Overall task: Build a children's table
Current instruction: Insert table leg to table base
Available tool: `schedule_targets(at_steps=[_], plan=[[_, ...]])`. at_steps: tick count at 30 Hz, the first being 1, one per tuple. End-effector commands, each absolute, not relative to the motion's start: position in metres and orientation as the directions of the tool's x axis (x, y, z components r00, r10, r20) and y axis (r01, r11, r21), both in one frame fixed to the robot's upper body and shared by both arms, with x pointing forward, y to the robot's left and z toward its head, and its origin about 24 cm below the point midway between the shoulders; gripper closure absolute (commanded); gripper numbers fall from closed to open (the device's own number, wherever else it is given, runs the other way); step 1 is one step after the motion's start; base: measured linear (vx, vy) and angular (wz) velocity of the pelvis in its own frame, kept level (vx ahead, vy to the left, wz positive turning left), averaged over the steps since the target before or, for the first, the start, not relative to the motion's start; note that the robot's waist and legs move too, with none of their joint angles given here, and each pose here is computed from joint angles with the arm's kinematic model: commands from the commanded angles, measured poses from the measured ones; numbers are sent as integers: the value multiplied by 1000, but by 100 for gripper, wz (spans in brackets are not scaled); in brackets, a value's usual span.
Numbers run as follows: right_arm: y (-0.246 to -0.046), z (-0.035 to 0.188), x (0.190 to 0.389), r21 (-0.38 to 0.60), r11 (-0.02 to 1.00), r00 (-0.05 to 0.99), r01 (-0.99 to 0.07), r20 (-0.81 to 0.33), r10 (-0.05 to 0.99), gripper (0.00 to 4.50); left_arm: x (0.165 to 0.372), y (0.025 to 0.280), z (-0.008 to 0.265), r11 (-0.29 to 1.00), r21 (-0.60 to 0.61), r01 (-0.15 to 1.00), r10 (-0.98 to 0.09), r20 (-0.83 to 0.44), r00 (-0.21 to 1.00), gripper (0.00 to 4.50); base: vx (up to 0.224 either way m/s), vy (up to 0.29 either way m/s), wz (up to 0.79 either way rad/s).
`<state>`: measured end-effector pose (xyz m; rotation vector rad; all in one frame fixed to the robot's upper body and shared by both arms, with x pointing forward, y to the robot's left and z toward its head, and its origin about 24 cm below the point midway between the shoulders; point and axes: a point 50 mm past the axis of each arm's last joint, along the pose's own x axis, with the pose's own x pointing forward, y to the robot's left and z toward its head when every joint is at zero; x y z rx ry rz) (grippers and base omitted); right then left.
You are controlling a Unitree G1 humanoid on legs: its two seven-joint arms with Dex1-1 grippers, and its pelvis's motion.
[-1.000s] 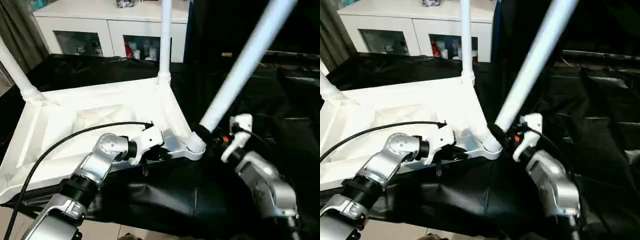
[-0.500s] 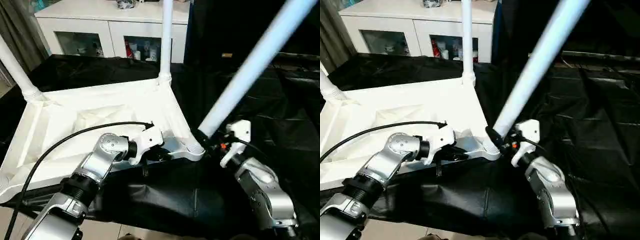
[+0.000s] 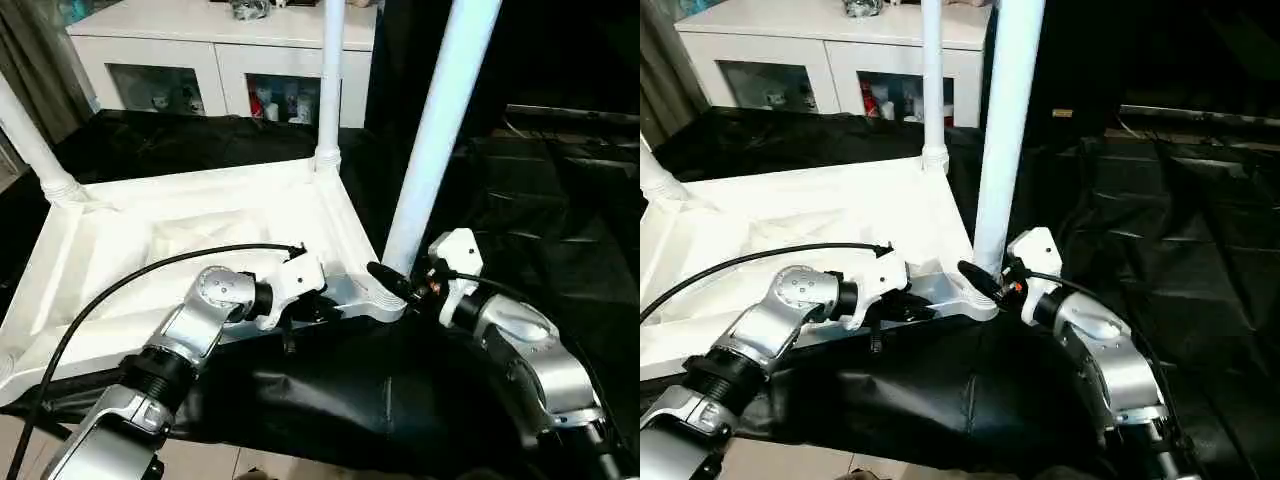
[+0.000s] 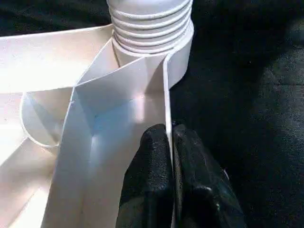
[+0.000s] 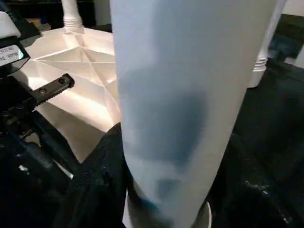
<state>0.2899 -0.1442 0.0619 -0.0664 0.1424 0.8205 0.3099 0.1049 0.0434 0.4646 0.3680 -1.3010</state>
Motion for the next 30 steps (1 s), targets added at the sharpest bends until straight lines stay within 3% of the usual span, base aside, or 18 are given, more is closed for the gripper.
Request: schedule_targets(at_steps=[1,6,20,27,28,29,30], plan=[[-141,29,279,103,631,587,-769,-277,761,262,312,100,55,152,159,976,-864,-459,209,450,0,0,0],[-146,27,279,102,575,530,-812,-286,798,262,307,99,57,46,152,987,-869,-481,114,450,0,0,0],[-163,14,276,103,528,477,-843,-309,823,262,308,99,62,1,132,991,-877,-476,64,450,0,0,0],[-172,11,289,96,676,633,-731,-275,723,262,317,99,58,111,132,985,-866,-473,161,450,0,0,0],[-177,9,294,83,743,701,-664,-277,657,262,324,98,57,181,153,971,-845,-481,233,450,0,0,0],[-177,9,294,83,743,701,-664,-277,657,262,324,98,57,181,153,971,-845,-481,233,450,0,0,0],[-183,7,301,59,823,779,-565,-290,556,262,332,96,57,260,161,952,-819,-486,306,450,0,0,0]])
